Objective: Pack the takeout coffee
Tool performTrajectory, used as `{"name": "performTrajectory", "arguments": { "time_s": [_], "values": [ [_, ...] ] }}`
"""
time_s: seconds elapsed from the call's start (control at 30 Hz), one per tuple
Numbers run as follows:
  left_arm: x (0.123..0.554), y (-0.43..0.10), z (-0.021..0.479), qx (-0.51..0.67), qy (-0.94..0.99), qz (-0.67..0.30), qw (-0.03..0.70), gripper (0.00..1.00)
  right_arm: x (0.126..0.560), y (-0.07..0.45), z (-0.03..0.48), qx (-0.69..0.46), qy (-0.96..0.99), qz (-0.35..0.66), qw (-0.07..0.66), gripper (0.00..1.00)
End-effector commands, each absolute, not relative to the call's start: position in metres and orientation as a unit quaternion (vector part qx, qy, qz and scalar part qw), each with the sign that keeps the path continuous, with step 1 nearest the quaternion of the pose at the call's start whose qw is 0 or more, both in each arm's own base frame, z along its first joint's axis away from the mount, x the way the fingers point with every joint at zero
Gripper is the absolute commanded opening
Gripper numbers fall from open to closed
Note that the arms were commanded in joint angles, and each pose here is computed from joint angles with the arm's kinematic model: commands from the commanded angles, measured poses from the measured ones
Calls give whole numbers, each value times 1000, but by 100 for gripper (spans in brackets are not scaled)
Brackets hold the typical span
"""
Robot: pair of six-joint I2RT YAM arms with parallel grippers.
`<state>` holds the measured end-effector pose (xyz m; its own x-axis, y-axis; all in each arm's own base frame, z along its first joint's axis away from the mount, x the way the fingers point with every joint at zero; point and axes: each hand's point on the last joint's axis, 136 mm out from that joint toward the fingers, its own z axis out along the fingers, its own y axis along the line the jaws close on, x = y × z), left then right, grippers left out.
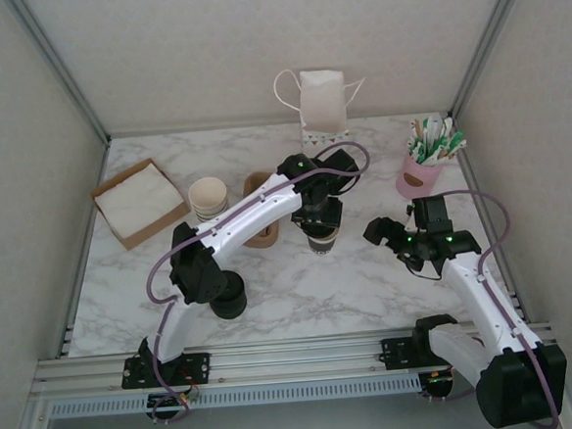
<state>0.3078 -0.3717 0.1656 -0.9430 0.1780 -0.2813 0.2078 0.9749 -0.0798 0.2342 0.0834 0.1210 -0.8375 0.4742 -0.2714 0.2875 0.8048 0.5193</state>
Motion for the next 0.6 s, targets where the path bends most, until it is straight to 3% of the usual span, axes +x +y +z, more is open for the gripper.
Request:
{"name": "performTrajectory", "arguments": {
  "time_s": [0.0, 0.57],
  "values": [
    [305, -379, 160, 114, 983, -53, 131, 51, 233, 84, 117, 199, 930, 241, 193, 99],
    [307, -386, 145, 121, 984, -53, 123, 51, 233, 85, 111, 200, 929, 249, 188, 99]
  ]
}}
